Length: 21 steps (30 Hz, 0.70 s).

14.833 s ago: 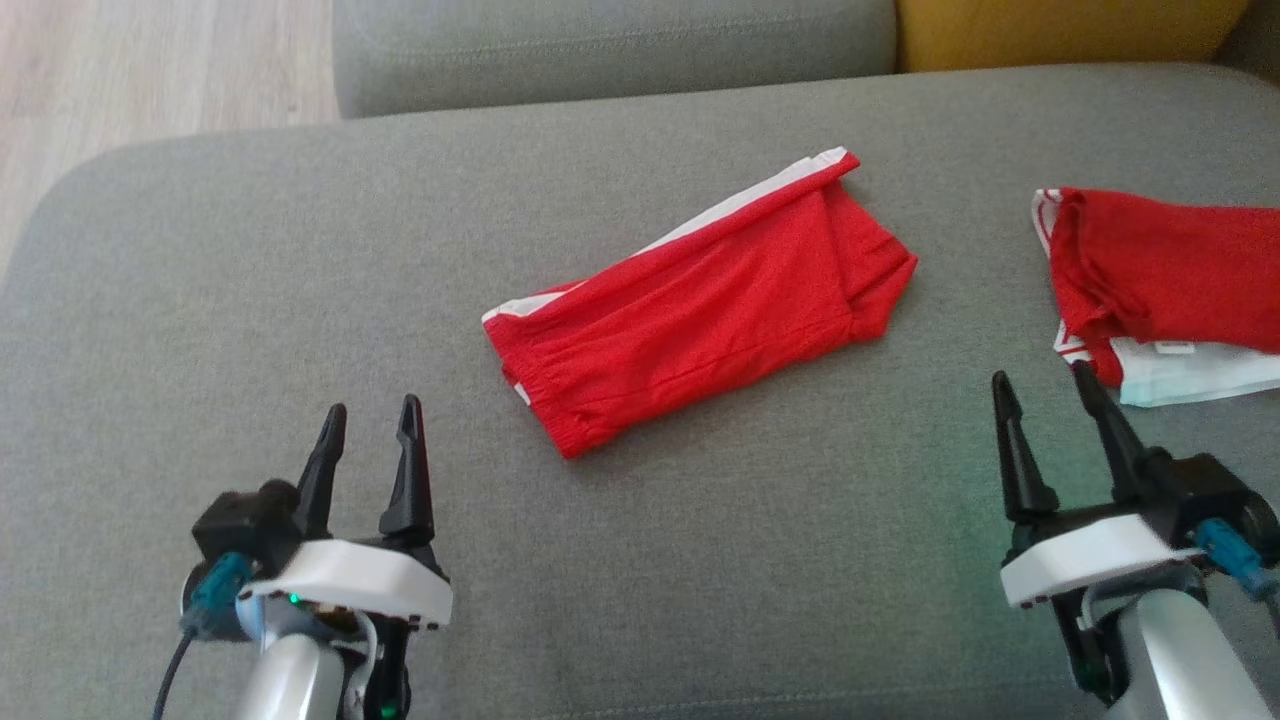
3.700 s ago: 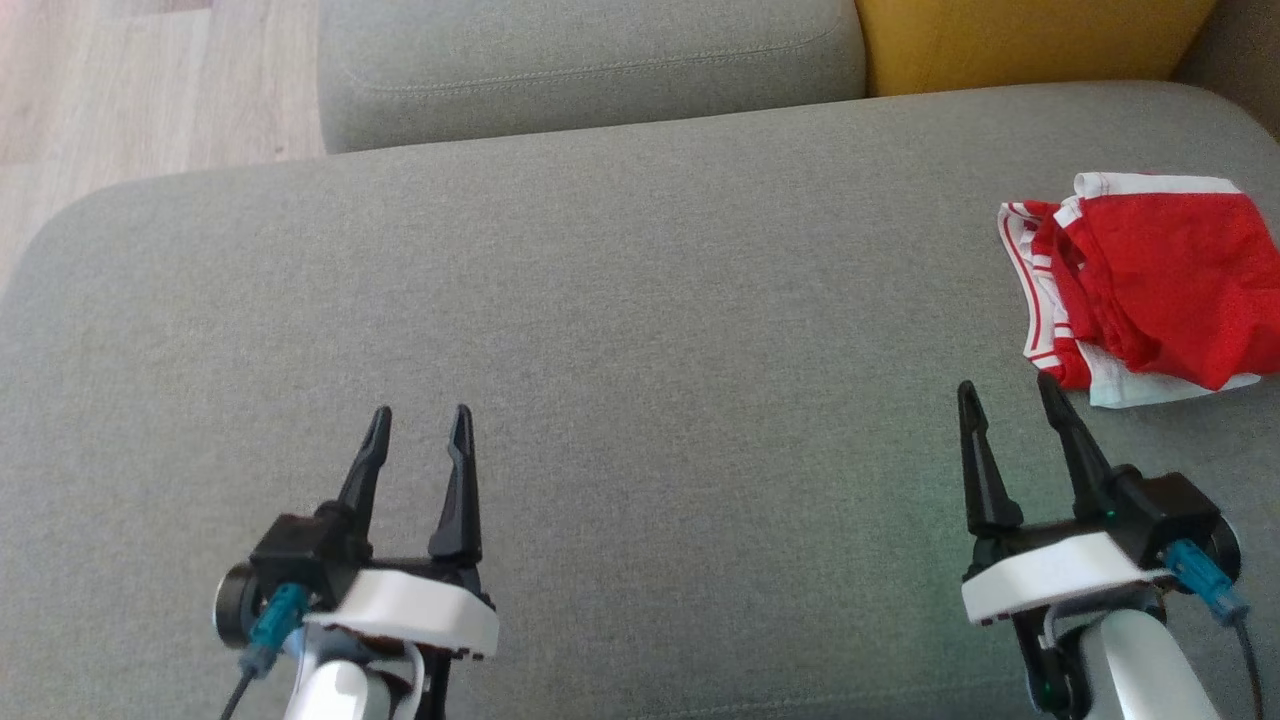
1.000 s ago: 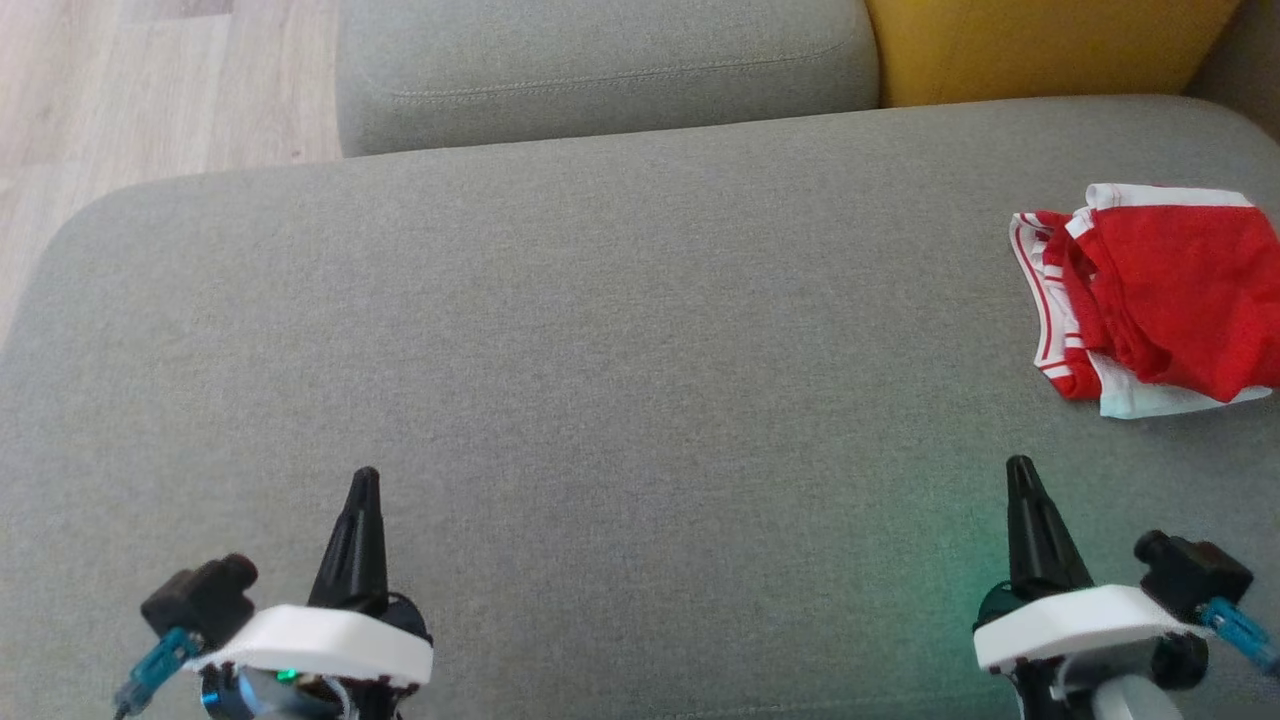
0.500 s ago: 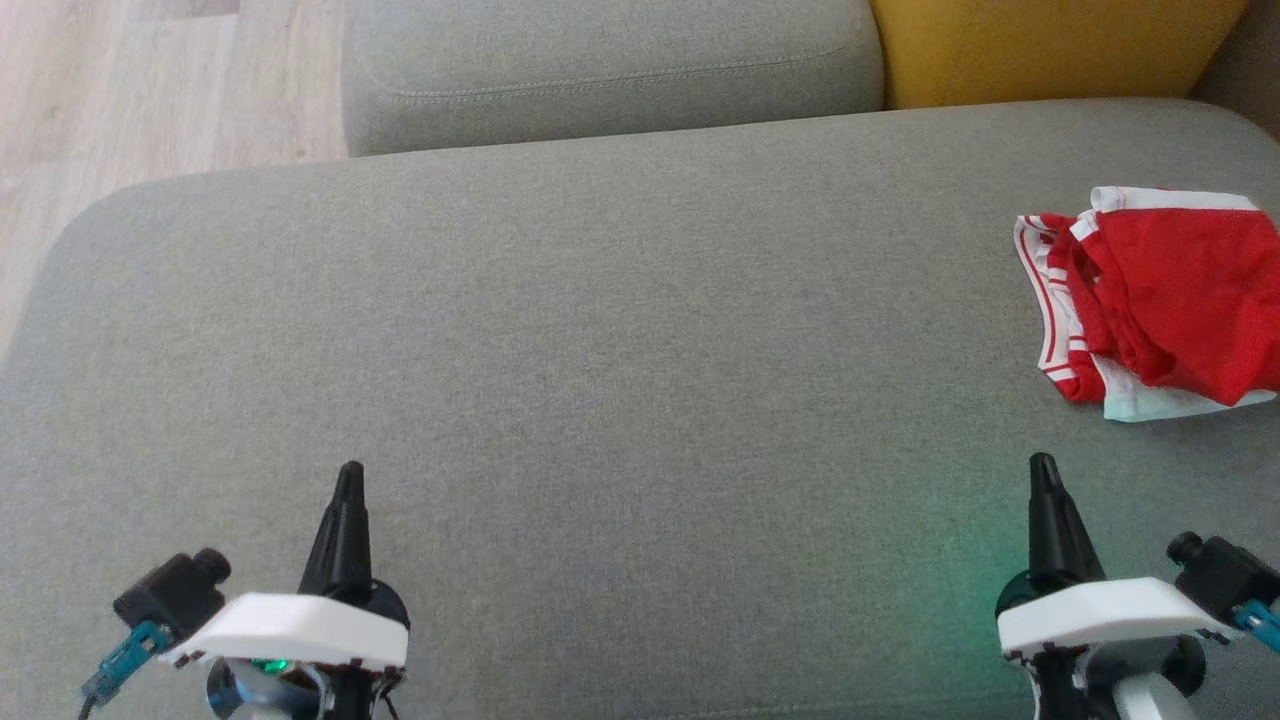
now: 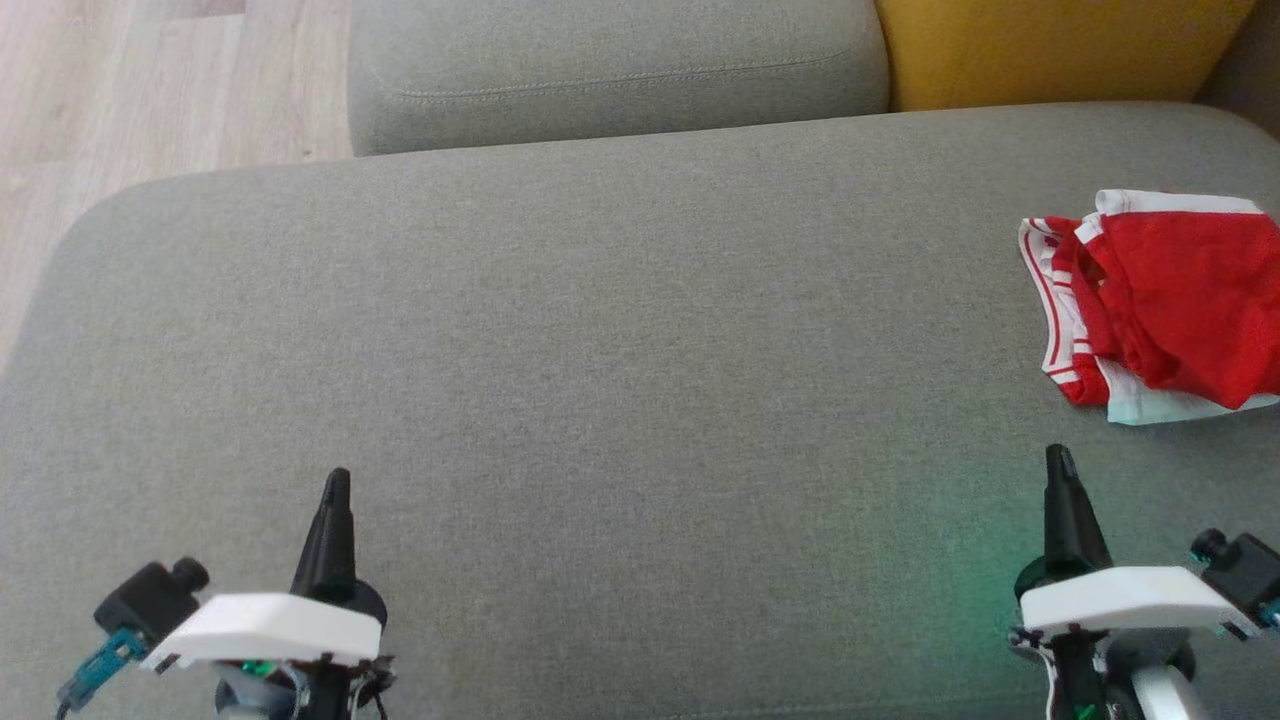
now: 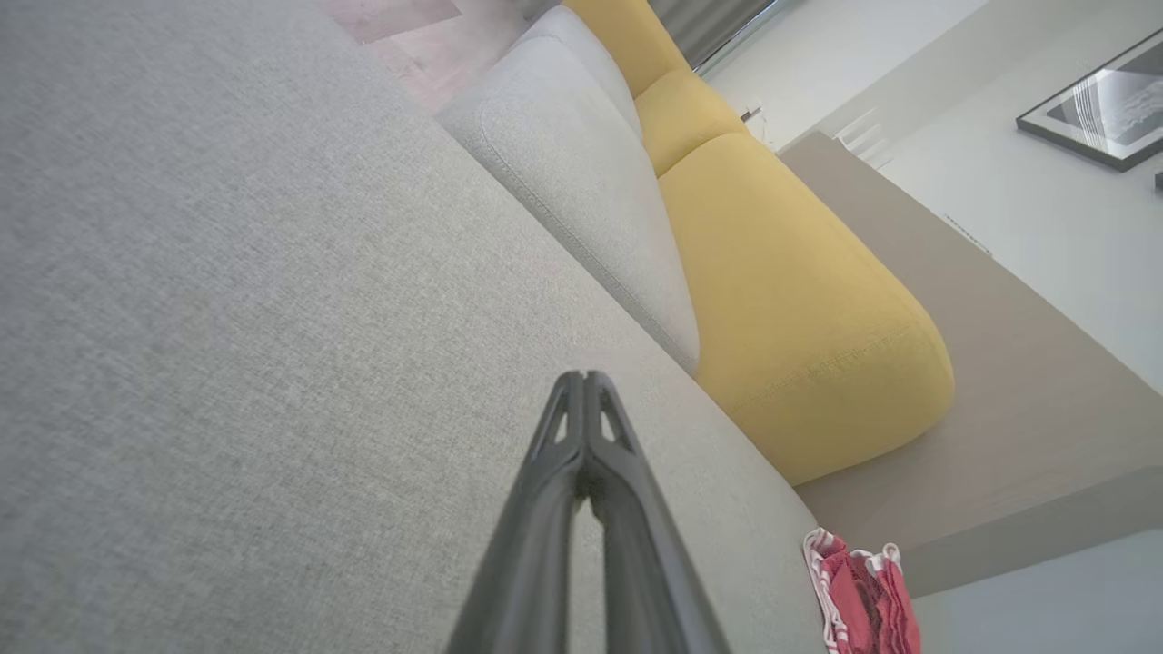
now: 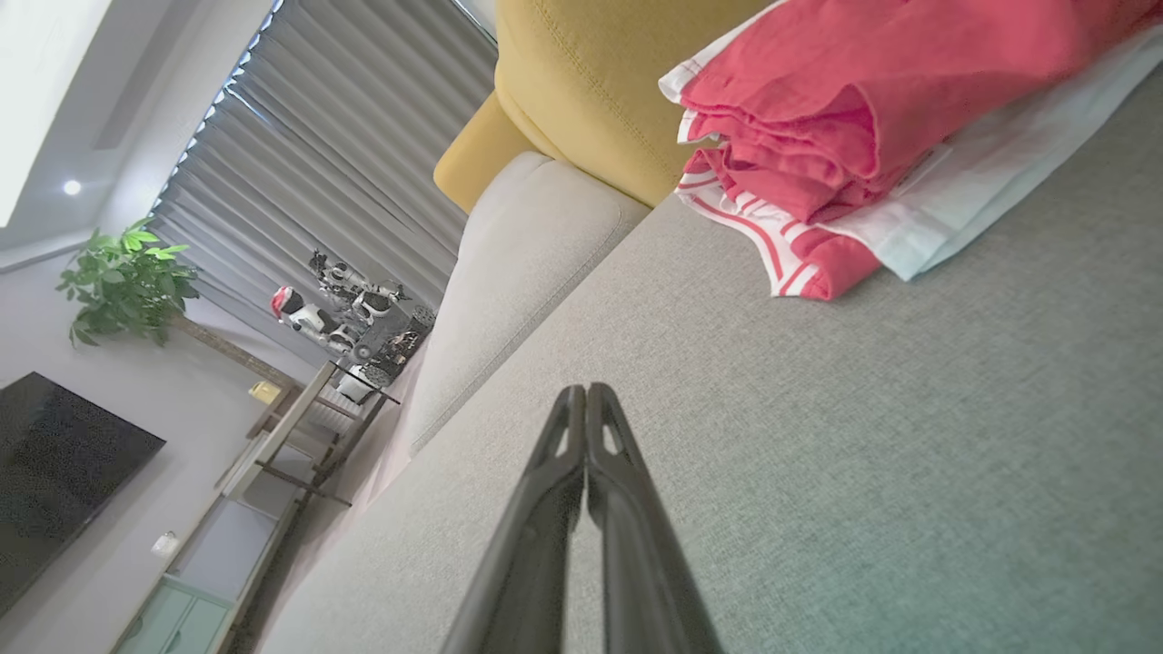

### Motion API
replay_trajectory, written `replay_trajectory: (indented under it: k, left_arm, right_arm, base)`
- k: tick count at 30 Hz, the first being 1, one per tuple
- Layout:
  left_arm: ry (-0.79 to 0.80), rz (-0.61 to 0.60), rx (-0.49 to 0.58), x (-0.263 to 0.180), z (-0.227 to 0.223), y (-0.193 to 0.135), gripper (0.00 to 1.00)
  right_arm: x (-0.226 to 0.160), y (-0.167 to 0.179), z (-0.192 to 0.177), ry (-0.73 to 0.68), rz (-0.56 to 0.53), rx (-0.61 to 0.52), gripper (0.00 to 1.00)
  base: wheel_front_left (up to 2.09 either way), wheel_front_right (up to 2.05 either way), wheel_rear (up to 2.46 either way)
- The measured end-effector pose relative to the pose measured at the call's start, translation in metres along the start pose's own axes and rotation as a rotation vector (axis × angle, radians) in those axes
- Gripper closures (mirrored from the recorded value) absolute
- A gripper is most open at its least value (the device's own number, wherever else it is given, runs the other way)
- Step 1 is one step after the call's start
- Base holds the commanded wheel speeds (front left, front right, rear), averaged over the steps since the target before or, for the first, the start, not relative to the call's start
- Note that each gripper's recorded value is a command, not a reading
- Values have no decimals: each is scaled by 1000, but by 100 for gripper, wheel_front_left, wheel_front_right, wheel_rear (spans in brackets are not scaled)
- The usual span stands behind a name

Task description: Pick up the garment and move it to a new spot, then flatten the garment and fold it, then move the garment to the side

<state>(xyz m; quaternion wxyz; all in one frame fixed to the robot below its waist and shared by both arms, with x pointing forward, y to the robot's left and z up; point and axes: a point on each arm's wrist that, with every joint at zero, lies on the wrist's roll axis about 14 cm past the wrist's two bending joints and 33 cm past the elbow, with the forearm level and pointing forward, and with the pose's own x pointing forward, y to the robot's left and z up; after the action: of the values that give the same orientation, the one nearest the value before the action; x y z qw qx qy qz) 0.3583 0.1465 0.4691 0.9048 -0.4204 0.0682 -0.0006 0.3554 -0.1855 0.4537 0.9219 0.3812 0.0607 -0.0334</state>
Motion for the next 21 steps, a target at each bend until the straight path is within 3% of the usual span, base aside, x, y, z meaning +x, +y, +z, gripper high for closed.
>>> replay_trajectory:
  k: [21]
  left_arm:
    - [6, 12, -206, 6, 8, 5, 100]
  right_arm:
    - [2, -5, 5, -3, -23, 231, 100]
  base:
    - [0, 0, 0]
